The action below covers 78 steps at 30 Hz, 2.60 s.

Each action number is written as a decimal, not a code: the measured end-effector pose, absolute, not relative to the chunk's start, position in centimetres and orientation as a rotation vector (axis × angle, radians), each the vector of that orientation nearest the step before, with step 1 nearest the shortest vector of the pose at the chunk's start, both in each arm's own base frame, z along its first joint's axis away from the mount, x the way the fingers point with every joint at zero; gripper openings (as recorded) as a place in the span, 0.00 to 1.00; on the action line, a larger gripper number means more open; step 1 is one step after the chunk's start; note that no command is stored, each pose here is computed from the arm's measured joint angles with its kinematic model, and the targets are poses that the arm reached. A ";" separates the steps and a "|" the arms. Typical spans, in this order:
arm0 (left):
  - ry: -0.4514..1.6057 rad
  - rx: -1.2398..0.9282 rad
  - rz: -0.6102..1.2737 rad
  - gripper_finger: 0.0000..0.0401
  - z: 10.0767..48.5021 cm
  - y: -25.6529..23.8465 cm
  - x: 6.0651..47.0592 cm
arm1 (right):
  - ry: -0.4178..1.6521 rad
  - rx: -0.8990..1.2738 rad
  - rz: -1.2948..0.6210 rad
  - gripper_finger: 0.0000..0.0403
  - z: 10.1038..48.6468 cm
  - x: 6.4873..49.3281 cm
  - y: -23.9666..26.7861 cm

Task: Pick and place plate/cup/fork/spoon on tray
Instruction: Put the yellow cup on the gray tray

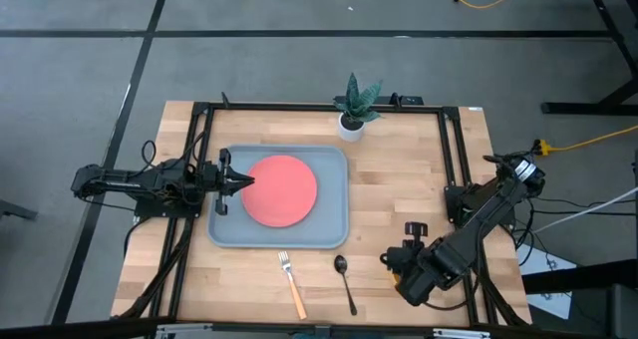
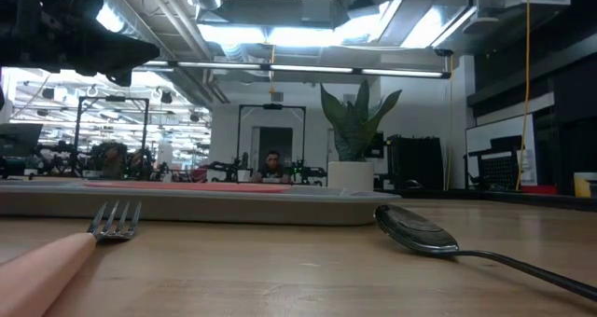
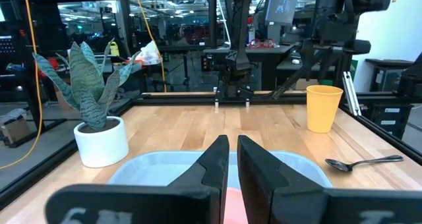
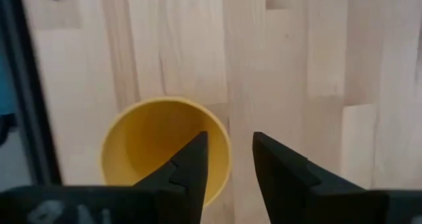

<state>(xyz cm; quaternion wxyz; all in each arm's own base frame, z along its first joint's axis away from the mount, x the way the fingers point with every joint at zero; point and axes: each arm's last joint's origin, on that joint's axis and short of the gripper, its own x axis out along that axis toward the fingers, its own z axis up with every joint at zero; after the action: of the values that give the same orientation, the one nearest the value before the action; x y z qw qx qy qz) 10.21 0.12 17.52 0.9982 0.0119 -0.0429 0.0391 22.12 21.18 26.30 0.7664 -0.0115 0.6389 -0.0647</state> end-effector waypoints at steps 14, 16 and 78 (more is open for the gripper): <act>-0.086 0.024 0.078 0.07 17.5 0.1 10.2 | 1.452 -0.093 -0.122 0.31 24.8 22.5 21.7; -0.086 0.024 0.079 0.07 17.5 0.1 10.2 | 1.453 -0.096 -0.124 0.31 24.7 22.6 21.7; -0.059 0.003 0.077 0.07 17.2 0.1 10.2 | 0.818 -0.022 -0.592 0.00 30.3 37.5 -5.6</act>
<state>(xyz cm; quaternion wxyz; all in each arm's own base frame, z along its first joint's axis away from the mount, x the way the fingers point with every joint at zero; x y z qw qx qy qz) 10.24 0.12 17.25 0.9988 0.0016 -0.0296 0.0387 37.55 -5.57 30.29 0.8751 -0.0104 0.3919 -0.2838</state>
